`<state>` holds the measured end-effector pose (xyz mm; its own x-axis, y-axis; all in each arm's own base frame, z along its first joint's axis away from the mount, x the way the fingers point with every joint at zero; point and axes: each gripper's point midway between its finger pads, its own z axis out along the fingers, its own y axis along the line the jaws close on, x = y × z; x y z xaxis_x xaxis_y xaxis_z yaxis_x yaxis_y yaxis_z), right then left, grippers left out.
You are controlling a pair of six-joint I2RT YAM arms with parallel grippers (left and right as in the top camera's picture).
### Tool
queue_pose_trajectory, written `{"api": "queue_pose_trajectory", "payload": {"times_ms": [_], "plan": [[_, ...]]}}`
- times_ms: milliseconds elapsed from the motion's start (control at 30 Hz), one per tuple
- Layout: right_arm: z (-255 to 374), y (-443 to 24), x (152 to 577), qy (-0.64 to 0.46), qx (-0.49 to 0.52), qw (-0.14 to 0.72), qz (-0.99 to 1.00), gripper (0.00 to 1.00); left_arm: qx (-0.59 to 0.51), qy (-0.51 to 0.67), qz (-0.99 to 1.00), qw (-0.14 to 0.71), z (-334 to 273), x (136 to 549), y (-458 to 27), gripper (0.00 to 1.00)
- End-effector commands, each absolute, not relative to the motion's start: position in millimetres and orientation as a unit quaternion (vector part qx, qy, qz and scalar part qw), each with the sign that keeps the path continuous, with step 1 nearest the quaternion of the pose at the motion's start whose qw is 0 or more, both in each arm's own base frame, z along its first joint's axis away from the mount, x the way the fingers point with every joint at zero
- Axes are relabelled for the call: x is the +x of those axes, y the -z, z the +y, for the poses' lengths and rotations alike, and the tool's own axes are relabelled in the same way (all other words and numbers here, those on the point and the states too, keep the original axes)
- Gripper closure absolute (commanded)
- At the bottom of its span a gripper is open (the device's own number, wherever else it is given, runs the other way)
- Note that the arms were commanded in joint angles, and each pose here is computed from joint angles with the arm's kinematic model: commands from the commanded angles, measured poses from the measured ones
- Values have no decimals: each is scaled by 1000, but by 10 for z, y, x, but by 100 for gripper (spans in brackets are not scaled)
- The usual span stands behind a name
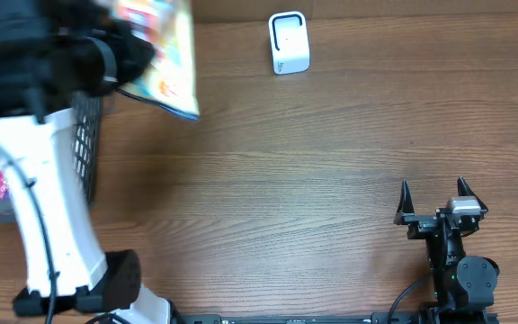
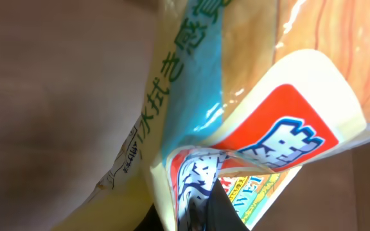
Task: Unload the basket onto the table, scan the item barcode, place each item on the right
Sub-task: 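Carry the yellow snack bag to the table center and release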
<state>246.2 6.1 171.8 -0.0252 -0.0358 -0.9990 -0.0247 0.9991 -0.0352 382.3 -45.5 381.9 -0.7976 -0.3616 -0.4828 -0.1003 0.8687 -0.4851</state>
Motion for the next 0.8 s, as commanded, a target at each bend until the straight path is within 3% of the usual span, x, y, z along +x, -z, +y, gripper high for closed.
{"api": "queue_pose_trajectory", "payload": {"times_ms": [0,133,267,500,600,633,667,700,767], "plan": [[61,-1698,2464,4,-21,699,715,0,-78,199,959,188,-919,3762,-3201,96],[61,-1699,2464,4,-21,699,715,0,-59,147,986,61,-1419,3569,-2288,96],[61,-1698,2464,4,-21,699,715,0,-43,107,993,0,-1869,3388,-1330,96],[61,-1698,2464,4,-21,699,715,0,-59,83,994,-47,-2082,3140,-759,96],[61,-1698,2464,4,-21,699,715,0,-49,83,994,-47,-2089,3130,-755,79],[61,-1698,2464,4,-21,699,715,0,-27,87,995,-41,-2084,3162,-770,50],[61,-1699,2464,4,-21,699,715,0,-14,89,995,-37,-2069,3187,-785,32],[61,-1698,2464,4,-21,699,715,0,0,90,995,-35,-2027,3222,-849,0],[61,-1698,2464,4,-21,699,715,0,-1,97,995,-32,-1913,3321,-1154,0]]}}
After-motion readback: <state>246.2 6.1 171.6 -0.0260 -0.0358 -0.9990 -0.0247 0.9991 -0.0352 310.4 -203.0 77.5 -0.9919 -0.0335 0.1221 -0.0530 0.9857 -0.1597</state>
